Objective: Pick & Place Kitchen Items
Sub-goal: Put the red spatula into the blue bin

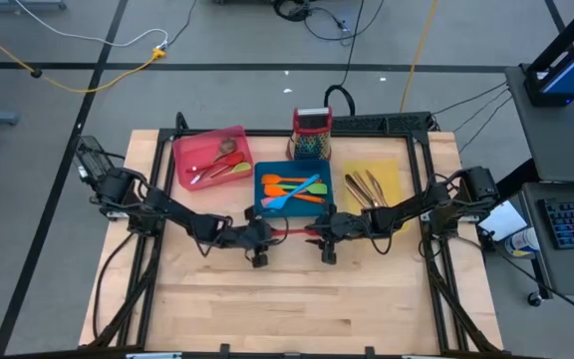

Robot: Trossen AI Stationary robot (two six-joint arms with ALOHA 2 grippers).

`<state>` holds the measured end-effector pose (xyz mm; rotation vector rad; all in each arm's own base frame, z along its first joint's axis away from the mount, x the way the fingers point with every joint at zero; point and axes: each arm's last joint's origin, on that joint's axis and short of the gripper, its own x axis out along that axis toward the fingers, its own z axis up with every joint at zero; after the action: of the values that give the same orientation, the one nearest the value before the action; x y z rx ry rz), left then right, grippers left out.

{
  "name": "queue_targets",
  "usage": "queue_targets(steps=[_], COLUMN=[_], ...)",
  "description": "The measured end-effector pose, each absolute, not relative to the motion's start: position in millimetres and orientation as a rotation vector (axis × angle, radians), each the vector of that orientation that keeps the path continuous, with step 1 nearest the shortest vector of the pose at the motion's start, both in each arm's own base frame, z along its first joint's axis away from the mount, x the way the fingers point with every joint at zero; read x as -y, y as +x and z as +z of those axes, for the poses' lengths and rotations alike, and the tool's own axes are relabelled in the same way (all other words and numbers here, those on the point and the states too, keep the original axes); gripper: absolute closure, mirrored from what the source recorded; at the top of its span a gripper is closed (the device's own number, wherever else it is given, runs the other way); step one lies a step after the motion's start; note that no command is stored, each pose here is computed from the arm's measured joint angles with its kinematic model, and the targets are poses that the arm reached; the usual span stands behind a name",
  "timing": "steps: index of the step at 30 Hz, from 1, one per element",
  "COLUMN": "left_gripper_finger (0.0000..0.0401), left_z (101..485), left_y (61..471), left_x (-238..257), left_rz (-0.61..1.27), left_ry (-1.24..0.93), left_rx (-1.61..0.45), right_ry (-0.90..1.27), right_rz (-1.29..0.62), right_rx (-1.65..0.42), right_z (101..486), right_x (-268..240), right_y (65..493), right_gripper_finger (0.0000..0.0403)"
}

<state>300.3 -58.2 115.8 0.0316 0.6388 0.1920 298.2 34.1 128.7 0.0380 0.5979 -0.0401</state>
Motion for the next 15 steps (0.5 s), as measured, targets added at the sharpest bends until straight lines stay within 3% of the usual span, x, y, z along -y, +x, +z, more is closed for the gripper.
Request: queue_targets(steps=[11,15], left_gripper_finger=[0.0247,0.0247], left_z=[78.0,70.1], left_y=[304.5,305.4], left_x=[49.6,47.8], left_rz=[0.344,0.299], left_ry=[-0.002,-0.028], left_rx=[-0.69,-0.715], right_ry=[0.022,0.023], right_rz=[-0.09,-0.09], right_rx=[-0.593,-0.592], right_z=[128.8,128.8], right_x=[-32.5,-32.5], right_y=[298.2,298.3], right_gripper_finger=[0.0228,0.0229])
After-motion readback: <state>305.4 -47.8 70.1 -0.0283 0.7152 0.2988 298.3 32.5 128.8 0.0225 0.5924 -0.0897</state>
